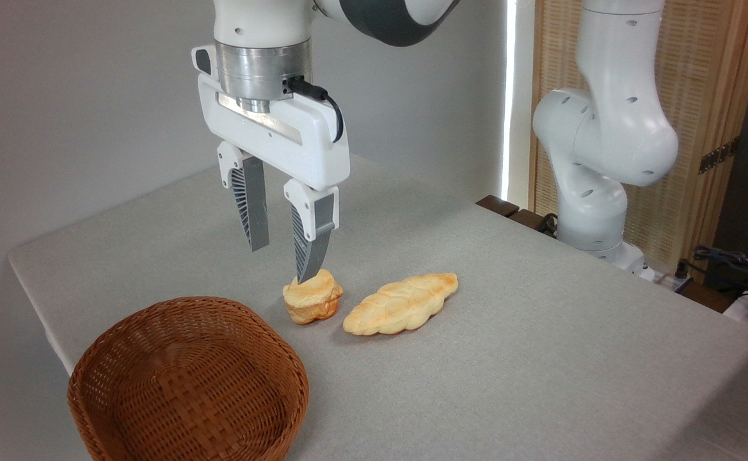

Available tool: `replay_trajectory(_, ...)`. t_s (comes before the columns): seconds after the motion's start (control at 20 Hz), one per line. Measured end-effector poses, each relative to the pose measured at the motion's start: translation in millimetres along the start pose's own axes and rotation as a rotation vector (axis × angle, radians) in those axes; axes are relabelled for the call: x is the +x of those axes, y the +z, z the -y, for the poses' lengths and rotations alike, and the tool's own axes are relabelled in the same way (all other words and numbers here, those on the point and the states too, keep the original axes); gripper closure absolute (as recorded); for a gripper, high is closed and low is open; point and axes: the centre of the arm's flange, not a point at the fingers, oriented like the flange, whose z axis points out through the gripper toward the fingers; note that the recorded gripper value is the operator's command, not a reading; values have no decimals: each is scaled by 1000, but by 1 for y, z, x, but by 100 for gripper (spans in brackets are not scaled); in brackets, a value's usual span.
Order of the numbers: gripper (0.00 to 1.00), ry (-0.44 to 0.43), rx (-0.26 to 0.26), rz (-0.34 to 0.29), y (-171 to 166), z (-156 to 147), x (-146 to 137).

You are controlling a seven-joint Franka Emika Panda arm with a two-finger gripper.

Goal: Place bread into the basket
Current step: 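Lower the open gripper toward the small round bread roll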

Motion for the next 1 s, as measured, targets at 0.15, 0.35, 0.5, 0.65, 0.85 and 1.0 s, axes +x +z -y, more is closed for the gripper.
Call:
replay_trajectory(0.15, 0, -8, 2, 1, -4, 4, -3)
replay_trajectory(0.35, 0, -9, -9, 15, -2, 4, -4)
replay_trajectory(0.5, 0, -10, -9, 16, -2, 4, -5)
replay_trajectory(0.65, 0, -8, -27, 38, 1, 1, -6)
replay_trajectory(0.85, 0, 22, -57, 74, 8, -15, 0)
replay_trajectory(1.0, 0, 51, -68, 86, 15, -29, 8)
